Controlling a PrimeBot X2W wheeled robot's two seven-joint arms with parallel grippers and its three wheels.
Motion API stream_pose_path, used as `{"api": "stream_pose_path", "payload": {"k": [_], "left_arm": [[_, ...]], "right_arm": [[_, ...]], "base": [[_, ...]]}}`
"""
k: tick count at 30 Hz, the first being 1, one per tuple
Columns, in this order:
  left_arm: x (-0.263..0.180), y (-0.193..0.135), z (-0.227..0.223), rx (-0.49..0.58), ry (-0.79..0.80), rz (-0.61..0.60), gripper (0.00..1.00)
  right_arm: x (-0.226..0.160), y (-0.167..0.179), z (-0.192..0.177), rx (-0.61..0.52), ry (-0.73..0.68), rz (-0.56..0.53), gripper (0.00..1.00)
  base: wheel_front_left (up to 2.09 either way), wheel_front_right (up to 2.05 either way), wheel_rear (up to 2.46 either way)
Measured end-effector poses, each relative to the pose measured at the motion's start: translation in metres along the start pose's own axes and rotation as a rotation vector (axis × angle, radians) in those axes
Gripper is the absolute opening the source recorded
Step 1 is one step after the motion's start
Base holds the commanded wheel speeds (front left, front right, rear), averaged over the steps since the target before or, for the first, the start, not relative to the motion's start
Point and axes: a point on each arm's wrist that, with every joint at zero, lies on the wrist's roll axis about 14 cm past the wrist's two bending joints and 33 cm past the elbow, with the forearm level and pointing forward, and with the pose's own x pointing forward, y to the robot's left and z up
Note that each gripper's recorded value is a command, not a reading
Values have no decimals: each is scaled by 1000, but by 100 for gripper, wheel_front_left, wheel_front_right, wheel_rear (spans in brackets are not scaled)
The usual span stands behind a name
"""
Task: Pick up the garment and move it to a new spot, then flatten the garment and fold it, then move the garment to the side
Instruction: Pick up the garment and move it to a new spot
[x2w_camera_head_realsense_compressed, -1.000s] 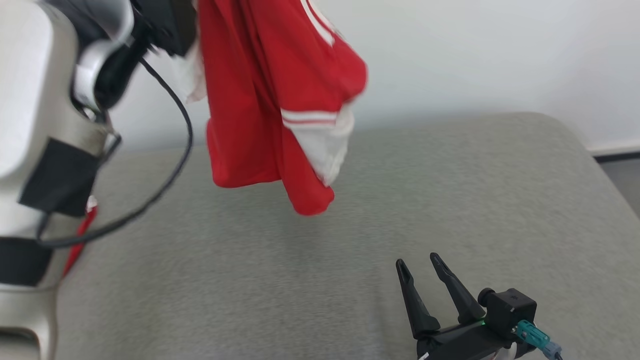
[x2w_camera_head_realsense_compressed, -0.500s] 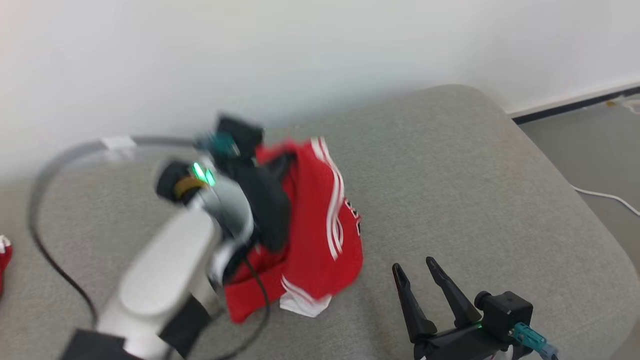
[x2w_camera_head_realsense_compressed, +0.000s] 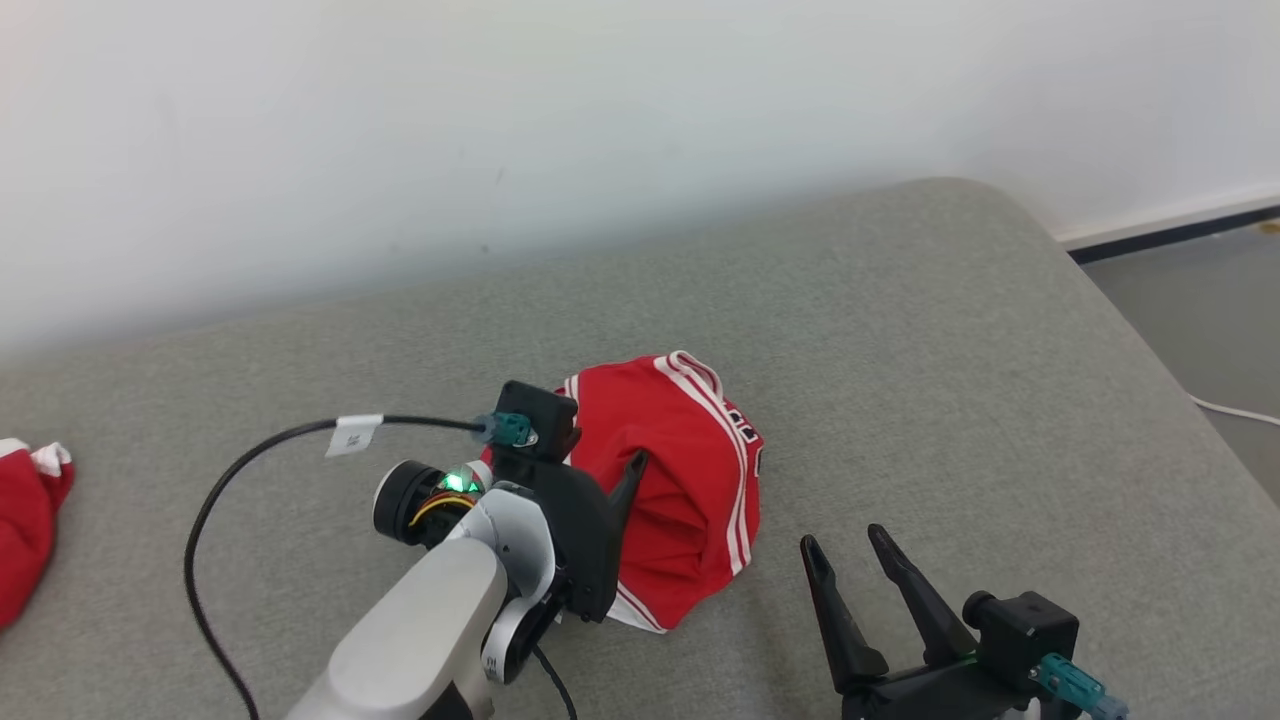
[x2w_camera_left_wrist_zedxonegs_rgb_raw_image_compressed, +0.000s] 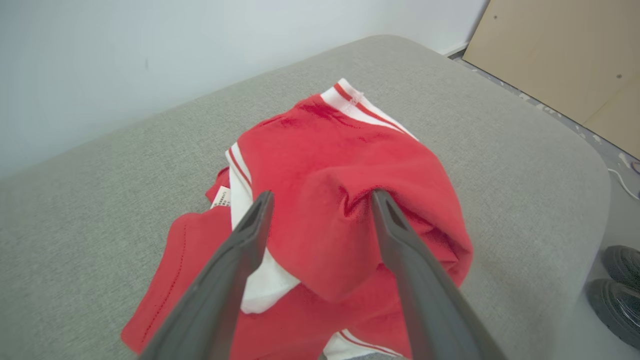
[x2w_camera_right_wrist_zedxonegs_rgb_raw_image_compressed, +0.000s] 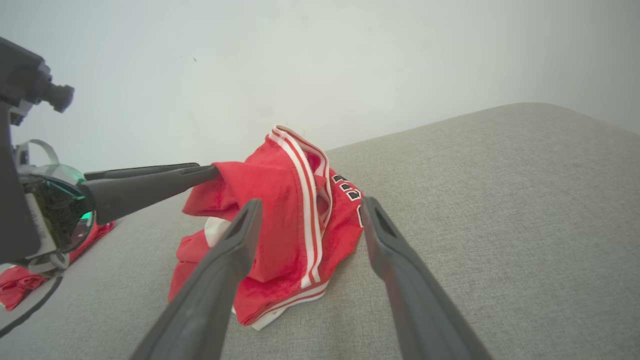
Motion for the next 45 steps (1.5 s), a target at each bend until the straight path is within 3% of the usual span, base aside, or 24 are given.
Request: {"api": "stream_pose_path", "payload": {"k": [4, 7, 14, 17, 23, 27, 33, 45], "left_arm": [[-12, 8, 7, -34, -90, 45, 100], [-33, 22, 25, -46, -250, 107, 100], [-107, 66, 22, -113, -530, 339, 100], [-136, 74, 5, -130, -561, 413, 100], [-216, 104, -20, -202, -661, 693, 100], [-245, 106, -41, -209, -657, 785, 100], [-257, 111, -75, -161, -561, 818, 100], [-248, 106, -96, -166, -494, 776, 100]], "right_arm": [[2, 1, 1, -2, 0, 6, 100], [3, 0, 3, -4, -6, 6, 100], [7, -5, 8, -11, -22, 0, 100], [9, -7, 9, -12, -23, -4, 100], [9, -8, -3, -31, 10, -2, 100], [11, -1, -7, -40, 15, 24, 100], [9, 6, -18, -82, 40, 47, 100], [-9, -11, -31, -130, 72, 0, 100]], "base": [[0, 0, 0], [0, 0, 0], [0, 0, 0], [0, 0, 0], [0, 0, 0], [0, 0, 0], [0, 0, 0], [0, 0, 0]]}}
